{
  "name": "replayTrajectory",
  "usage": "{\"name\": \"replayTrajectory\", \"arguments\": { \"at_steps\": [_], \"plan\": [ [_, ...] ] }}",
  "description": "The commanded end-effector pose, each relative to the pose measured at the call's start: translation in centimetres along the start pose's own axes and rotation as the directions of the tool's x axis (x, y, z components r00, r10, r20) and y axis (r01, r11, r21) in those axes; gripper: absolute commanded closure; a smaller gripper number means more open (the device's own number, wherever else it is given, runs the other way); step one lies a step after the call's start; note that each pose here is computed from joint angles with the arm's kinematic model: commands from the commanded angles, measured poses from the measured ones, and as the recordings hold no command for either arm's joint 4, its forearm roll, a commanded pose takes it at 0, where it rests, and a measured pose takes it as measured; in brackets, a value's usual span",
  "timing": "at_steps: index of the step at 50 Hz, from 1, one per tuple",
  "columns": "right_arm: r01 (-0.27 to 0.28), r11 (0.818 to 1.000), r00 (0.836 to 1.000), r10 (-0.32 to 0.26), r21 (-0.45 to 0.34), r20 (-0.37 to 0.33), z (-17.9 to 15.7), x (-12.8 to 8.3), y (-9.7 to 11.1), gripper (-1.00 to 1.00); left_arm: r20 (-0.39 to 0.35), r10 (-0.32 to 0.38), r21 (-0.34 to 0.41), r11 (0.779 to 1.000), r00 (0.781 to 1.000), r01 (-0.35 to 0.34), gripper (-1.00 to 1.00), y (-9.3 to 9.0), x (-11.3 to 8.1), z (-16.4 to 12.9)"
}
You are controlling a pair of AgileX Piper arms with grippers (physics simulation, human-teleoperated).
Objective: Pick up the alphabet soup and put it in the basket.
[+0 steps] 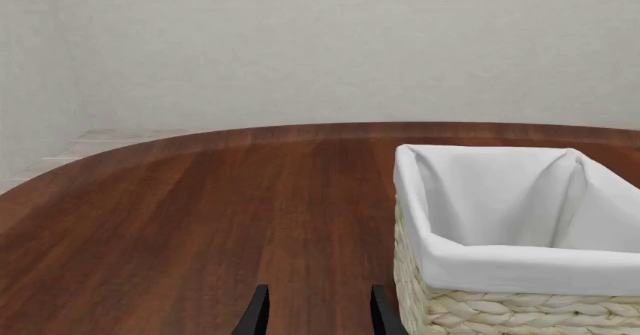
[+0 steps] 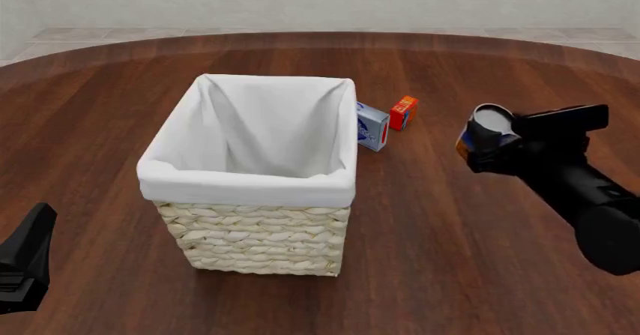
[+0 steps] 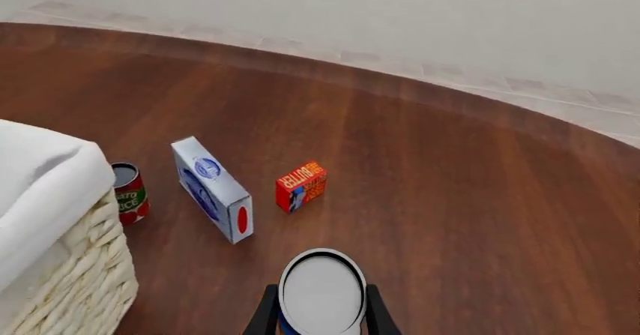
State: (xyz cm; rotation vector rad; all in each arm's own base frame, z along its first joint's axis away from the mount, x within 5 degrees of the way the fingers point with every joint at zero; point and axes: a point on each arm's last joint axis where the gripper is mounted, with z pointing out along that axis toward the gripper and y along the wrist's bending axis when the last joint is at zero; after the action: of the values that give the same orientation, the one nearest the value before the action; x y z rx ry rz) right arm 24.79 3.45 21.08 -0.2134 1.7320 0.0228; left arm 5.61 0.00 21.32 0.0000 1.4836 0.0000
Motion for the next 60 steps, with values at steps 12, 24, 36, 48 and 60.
{"name": "replayTrajectory", "arguments": {
  "at_steps": [12, 24, 36, 48, 60],
  "plan": [
    [0.002, 0.998, 0.996, 0.004, -0.065, 0.092, -3.5, -3.5, 1.3, 1.0, 0.0, 0.0, 0.0, 1.0, 1.0, 0.0, -1.0, 0.0, 0.0, 0.0],
    [0.017, 0.994, 0.992, -0.004, -0.107, 0.124, -5.0, -4.8, 2.0, 1.0, 0.0, 0.0, 0.0, 1.0, 1.0, 0.0, -1.0, 0.0, 0.0, 0.0],
    [0.044, 0.986, 0.987, -0.019, -0.158, 0.157, -5.7, -6.5, 3.0, 1.0, 0.0, 0.0, 0.0, 1.0, 1.0, 0.0, -1.0, 0.0, 0.0, 0.0],
    [0.05, 0.978, 0.984, -0.014, -0.201, 0.179, -6.0, -7.4, 3.9, 1.0, 0.0, 0.0, 0.0, 1.0, 1.0, 0.0, -1.0, 0.0, 0.0, 0.0],
    [0.066, 0.966, 0.981, -0.017, -0.249, 0.195, -5.7, -8.4, 5.1, 1.0, 0.0, 0.0, 0.0, 1.0, 1.0, 0.0, -1.0, 0.0, 0.0, 0.0]
  ]
}}
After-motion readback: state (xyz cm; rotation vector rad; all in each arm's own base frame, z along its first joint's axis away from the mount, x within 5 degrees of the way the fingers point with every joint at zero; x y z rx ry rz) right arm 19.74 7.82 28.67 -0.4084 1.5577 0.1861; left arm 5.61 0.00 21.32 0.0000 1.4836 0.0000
